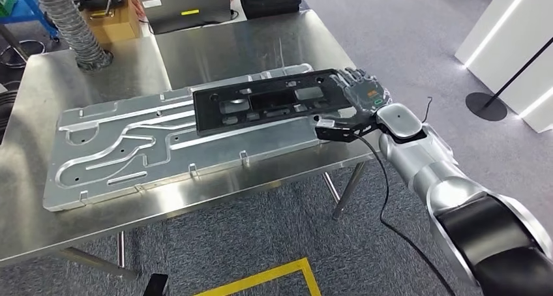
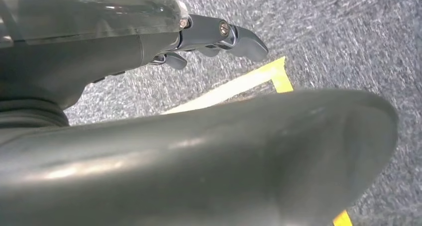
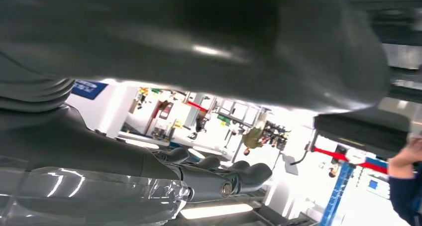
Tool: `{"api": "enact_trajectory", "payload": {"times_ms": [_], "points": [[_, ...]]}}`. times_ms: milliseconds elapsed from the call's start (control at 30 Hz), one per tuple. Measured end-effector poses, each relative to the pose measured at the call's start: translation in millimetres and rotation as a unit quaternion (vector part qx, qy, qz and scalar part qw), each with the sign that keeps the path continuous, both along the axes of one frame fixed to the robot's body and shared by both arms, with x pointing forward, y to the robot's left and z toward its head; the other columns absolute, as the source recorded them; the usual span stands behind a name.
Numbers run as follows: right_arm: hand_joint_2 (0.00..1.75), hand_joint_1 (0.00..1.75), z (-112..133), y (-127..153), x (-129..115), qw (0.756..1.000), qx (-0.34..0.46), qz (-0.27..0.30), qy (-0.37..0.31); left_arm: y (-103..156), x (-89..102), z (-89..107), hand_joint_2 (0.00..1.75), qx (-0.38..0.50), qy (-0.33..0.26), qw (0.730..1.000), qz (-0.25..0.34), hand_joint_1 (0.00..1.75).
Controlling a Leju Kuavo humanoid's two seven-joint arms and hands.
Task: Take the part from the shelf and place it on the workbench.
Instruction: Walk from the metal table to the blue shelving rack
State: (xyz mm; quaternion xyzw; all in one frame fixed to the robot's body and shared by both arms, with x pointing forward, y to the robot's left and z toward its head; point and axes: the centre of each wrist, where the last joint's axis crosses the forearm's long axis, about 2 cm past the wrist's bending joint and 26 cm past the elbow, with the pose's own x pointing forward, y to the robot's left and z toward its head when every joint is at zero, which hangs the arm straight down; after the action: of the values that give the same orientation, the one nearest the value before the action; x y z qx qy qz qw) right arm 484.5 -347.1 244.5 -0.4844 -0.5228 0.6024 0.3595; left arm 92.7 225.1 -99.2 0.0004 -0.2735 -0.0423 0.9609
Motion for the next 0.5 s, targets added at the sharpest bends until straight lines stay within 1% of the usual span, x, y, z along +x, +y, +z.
{"api": "enact_trajectory", "payload": {"times_ms": [500], "points": [[0.00,0.00,-3.2,-1.4,-1.3,1.000,0.003,-0.004,0.004,3.5,-1.1,-0.7,0.00,0.001,0.002,1.000,0.005,0.00]]}}
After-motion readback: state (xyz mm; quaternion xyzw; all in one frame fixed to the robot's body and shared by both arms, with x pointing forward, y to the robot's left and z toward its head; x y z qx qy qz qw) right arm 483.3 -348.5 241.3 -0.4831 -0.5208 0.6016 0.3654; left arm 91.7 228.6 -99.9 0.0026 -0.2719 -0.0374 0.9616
